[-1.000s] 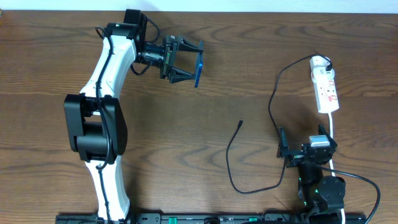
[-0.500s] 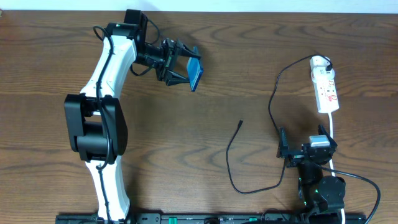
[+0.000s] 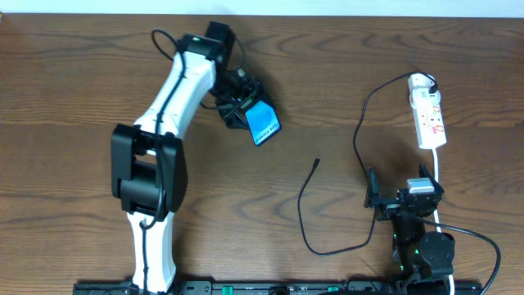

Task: Plug charger to phone and switch on socket
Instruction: 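Rotate the phone with the left gripper toward the right side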

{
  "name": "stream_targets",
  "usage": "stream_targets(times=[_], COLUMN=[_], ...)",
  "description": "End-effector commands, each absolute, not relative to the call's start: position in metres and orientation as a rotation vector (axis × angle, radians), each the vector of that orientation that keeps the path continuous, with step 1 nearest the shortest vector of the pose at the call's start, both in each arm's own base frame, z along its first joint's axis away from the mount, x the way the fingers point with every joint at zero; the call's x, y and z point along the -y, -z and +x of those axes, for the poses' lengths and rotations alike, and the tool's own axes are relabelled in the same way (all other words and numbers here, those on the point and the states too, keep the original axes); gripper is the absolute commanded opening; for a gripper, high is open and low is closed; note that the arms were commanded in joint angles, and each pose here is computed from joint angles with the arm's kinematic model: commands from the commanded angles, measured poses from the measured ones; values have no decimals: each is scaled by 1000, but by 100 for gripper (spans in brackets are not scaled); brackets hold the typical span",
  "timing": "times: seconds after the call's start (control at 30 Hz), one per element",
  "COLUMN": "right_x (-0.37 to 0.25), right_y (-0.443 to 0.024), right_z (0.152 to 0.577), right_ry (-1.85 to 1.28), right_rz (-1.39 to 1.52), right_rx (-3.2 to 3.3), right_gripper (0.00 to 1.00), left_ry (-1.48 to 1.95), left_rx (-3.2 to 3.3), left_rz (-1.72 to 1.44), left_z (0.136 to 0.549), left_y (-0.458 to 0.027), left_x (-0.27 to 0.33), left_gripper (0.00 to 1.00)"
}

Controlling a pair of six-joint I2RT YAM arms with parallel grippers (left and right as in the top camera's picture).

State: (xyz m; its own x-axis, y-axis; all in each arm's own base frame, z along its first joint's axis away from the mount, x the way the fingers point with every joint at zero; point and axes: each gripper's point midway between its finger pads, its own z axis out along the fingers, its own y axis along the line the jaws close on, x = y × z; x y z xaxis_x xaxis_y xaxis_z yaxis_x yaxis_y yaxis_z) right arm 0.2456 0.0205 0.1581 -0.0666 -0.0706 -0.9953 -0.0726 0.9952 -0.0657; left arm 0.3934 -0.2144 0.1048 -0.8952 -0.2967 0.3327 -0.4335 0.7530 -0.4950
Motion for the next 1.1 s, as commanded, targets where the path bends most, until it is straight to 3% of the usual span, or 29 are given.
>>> stream_targets(times=[0.0,0.4,0.63,0.83,1.07], right_x=[-22,-28,-59,-74,-95], right_y=[-158,-158,-160,-163,-168], right_z=[245,245,238,233,223], right_ry=[-5,-55,-459,-870,-962], right_rz=[-112,-121,7,306,175], right_rx=[-1638,-1636,-1651,-1665,-1679], right_gripper=[99,99,99,99,99], left_ry=[-594,-158,-160,-156,-154], left_rx=[2933,3175,3193,3195,3198], left_rz=[477,294,166,112,47], left_z=[391,386,387,386,386], left_y=[-96,-83,-83,-83,-83], left_x=[209,211,212,212,212], left_gripper=[73,73,73,73,73])
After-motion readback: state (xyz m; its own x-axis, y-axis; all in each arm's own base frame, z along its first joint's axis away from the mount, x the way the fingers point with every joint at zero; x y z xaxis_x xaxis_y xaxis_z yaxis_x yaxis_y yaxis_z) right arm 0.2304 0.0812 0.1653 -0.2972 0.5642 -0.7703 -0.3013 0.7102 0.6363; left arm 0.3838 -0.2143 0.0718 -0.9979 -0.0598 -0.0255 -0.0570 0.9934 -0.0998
